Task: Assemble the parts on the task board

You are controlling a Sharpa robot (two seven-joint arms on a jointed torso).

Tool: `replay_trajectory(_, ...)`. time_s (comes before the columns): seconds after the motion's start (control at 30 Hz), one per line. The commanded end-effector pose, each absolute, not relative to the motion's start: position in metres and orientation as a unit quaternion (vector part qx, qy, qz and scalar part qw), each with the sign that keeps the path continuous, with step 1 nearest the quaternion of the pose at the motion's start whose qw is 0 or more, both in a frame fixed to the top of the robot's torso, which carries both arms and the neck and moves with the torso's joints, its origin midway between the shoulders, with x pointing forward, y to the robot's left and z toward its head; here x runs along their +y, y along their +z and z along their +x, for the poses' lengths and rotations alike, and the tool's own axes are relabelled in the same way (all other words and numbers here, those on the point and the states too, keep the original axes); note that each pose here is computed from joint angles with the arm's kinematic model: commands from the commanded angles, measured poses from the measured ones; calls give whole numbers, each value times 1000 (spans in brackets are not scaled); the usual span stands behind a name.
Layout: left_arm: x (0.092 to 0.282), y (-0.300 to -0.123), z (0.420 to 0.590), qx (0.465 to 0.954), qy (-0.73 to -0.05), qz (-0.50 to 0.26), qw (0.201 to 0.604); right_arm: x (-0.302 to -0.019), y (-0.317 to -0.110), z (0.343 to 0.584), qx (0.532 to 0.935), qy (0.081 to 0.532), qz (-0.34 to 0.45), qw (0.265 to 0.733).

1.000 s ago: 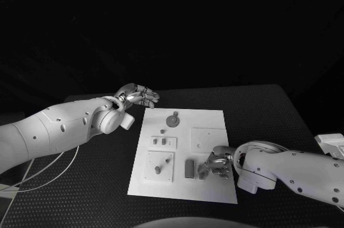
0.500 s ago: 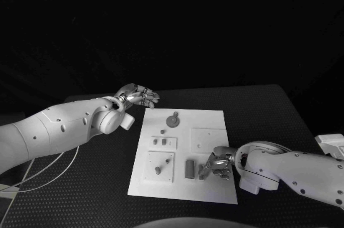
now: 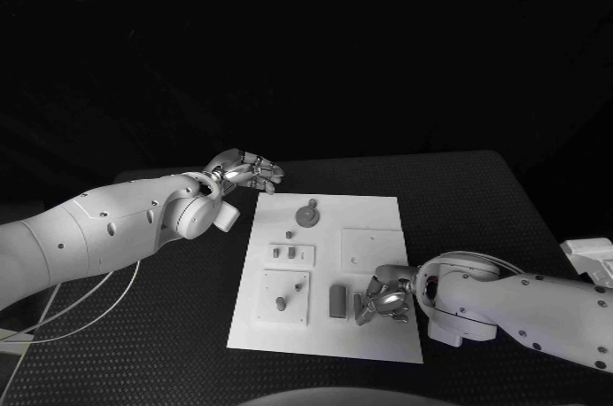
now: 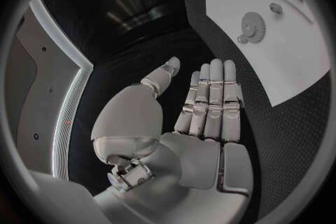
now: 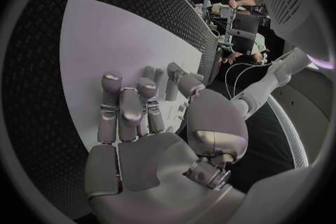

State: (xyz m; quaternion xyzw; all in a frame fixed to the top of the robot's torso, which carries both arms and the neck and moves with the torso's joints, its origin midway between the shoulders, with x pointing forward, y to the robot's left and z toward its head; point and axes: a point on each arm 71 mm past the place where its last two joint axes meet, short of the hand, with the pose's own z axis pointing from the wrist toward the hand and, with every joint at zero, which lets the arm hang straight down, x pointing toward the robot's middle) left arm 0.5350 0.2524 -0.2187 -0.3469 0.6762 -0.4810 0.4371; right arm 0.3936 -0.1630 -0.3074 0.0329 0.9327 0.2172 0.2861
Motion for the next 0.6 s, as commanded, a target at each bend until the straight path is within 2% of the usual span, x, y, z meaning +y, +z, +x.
replay_trajectory(0.03,250,-218,535,676,-488,-345,432,-161,-309,393,932,214,12,292)
replay_trajectory(0.6,250,-218,535,676,-487,-345,431,-162,-315,396,933,198,23,299)
